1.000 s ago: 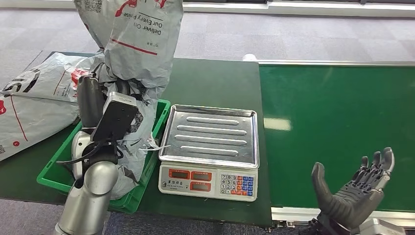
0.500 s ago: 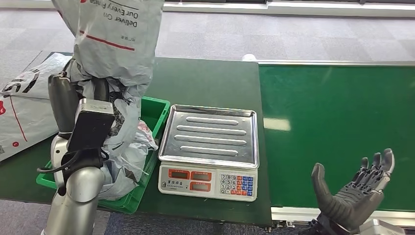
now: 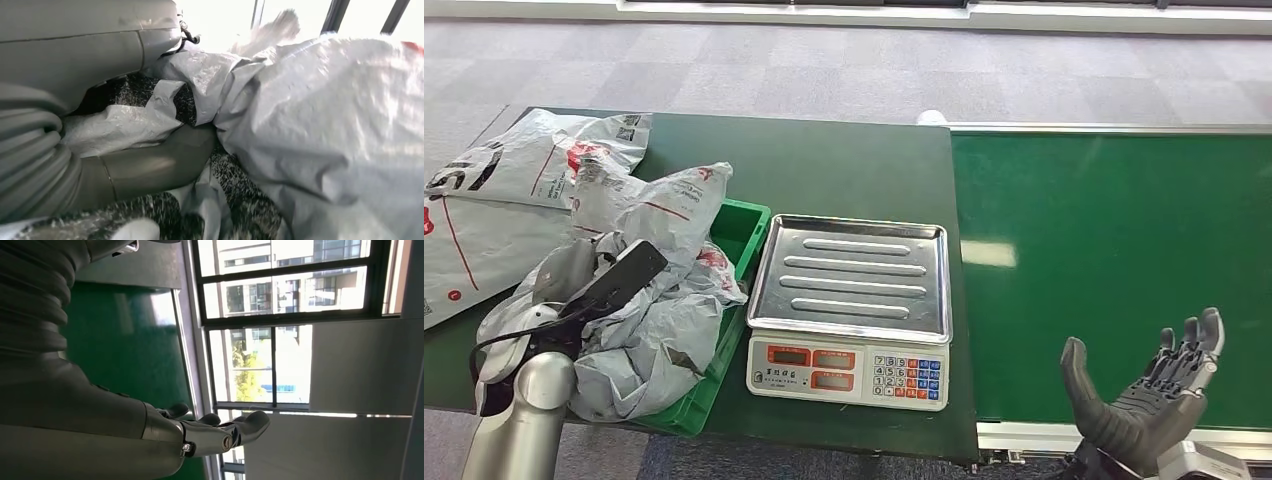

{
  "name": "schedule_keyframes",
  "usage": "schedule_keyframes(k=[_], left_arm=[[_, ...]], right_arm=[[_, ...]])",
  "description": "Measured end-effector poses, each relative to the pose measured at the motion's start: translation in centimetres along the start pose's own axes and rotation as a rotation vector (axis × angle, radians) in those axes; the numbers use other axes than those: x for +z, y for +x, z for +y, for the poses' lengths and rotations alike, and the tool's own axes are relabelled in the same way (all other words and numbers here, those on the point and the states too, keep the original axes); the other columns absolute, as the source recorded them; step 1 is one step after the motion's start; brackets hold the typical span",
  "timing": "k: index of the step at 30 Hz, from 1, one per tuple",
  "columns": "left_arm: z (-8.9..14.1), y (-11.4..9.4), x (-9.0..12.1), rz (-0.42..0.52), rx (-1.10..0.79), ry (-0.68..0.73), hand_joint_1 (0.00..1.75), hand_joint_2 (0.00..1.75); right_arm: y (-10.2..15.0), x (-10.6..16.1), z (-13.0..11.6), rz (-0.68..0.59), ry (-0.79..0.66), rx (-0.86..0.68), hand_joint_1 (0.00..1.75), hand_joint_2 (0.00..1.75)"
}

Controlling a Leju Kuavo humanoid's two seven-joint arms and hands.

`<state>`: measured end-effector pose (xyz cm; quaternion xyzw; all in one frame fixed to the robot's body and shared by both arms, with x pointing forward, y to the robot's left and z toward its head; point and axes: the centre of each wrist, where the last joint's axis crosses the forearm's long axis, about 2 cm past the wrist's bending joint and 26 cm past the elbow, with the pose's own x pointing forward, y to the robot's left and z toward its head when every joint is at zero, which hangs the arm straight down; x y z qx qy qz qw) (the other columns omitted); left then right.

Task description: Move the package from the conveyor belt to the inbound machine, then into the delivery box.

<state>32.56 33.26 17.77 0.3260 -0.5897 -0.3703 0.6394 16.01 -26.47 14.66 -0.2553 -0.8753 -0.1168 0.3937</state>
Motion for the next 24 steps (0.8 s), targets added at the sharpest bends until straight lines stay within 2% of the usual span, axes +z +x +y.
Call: schedule_keyframes(k=[5,8,9,12,16,22,24], left_arm=[[-1.3,-2.4,0.1,0.073,-0.002,-0.069,1.75,1.75],[-1.6,-3.0,0.3,0.078,0.024,-0.113,1.44,1.75],[-1.6,-3.2,0.4,0.066,0.049,-0.133,1.05,1.75],[-1.8,-3.8,0.8,0.007,0.151,-0.19,0.04,1.75],[-1.7,-4.4,1.1,-0.039,0.236,-0.168,0.0,1.75],[-0.4,-4.2,1.9,-0.128,0.426,0.203,0.0,1.75],[0.0,-4.1,2.2,-0.146,0.456,0.262,0.0,1.75]], right_arm=[[-0.1,0.2,-0.2,0.01,0.005,0.005,0.0,1.75],[-0.1,0.4,-0.5,0.018,0.008,0.005,0.0,1.75],[-0.1,0.5,-0.6,0.02,0.01,0.007,0.0,1.75],[-0.1,0.7,-0.8,0.022,0.017,0.015,0.0,1.75],[-0.1,0.9,-1.0,0.025,0.026,0.021,0.0,1.75],[0.0,1.0,-1.3,0.02,0.054,0.024,0.0,1.75],[0.0,1.1,-1.4,0.02,0.056,0.023,0.0,1.75]])
